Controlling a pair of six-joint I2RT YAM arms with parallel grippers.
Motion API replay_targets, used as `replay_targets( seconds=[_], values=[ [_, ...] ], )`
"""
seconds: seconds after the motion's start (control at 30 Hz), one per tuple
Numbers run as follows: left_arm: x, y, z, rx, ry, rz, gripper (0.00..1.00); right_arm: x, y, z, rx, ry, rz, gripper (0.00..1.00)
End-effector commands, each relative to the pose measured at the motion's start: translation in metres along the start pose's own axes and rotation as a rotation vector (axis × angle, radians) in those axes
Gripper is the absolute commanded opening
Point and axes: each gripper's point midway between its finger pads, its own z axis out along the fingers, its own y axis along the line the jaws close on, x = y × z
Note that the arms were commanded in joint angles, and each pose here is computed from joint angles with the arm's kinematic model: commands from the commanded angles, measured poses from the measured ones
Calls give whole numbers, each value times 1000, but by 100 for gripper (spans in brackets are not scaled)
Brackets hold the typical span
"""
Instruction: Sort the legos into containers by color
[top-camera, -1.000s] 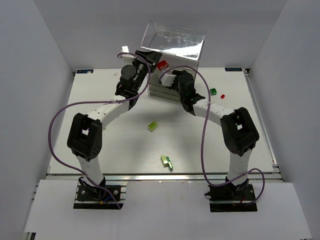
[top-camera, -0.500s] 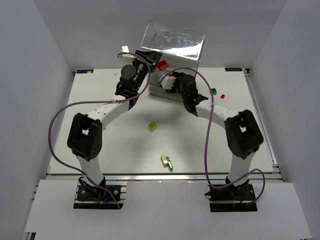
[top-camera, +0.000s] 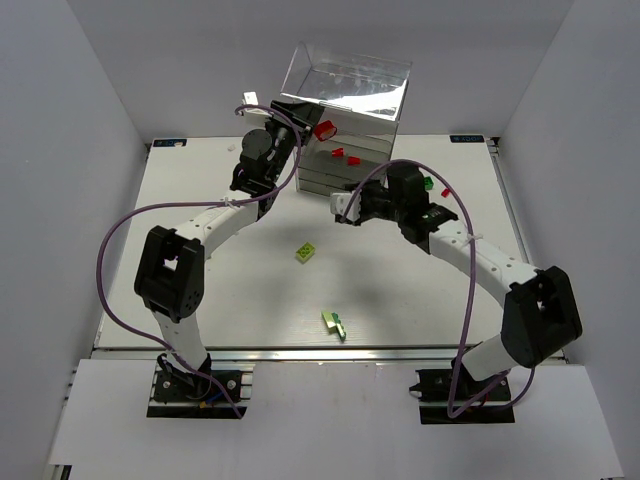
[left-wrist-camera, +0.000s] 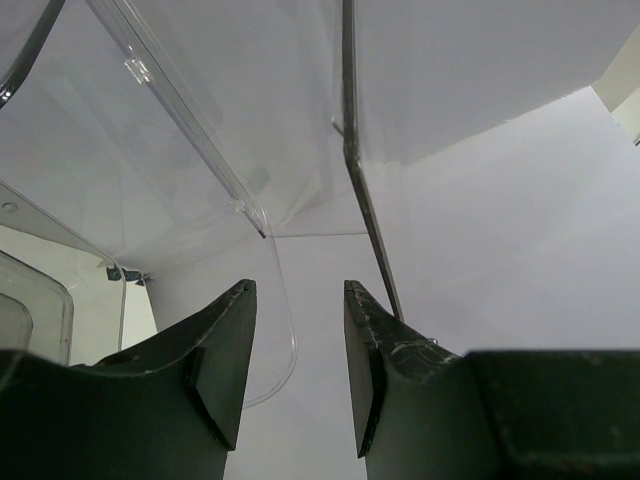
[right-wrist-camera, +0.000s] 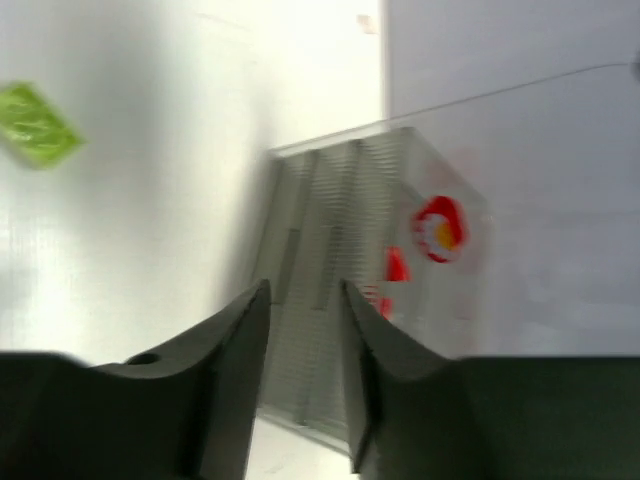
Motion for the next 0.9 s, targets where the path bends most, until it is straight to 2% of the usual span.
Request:
replay_targets(
  seconds=[0.0,0.03,0.13,0.33,0.47,0.5,0.6,0.63,0.7,0.83,0.87],
  values=[
    [-12,-32,1,70,-19,0,51,-12,36,-13,-165,-85,51,38],
    [-12,-32,0,70,-19,0,51,-10,43,-15,-186,-70,114,29],
    [-12,-31,-1,70,-20,-1,51,6,45,-31,-175,-3,245,19],
    [-11,-30,-1,73,-20,-6,51,26,49,-67,-92,66,406,20],
    [-10,-28,-1,72,-17,-9,51,64,33,-101,92,204,582,24],
    [-10,-29,-1,74,-18,-11,51,71,33,-105,124,230,672,24],
    [-9,-27,0,76,-17,-17,51,96,30,-125,192,305,869,18],
    [-9,-28,0,78,-16,-20,51,101,30,-129,213,322,918,9],
    [-8,-25,0,77,-14,-23,51,120,29,-140,280,370,1020,1],
    [-8,-26,0,81,-15,-26,51,142,12,-154,376,409,1242,0],
    [-8,-26,0,81,-15,-26,51,156,15,-156,379,426,1304,5]
  ],
)
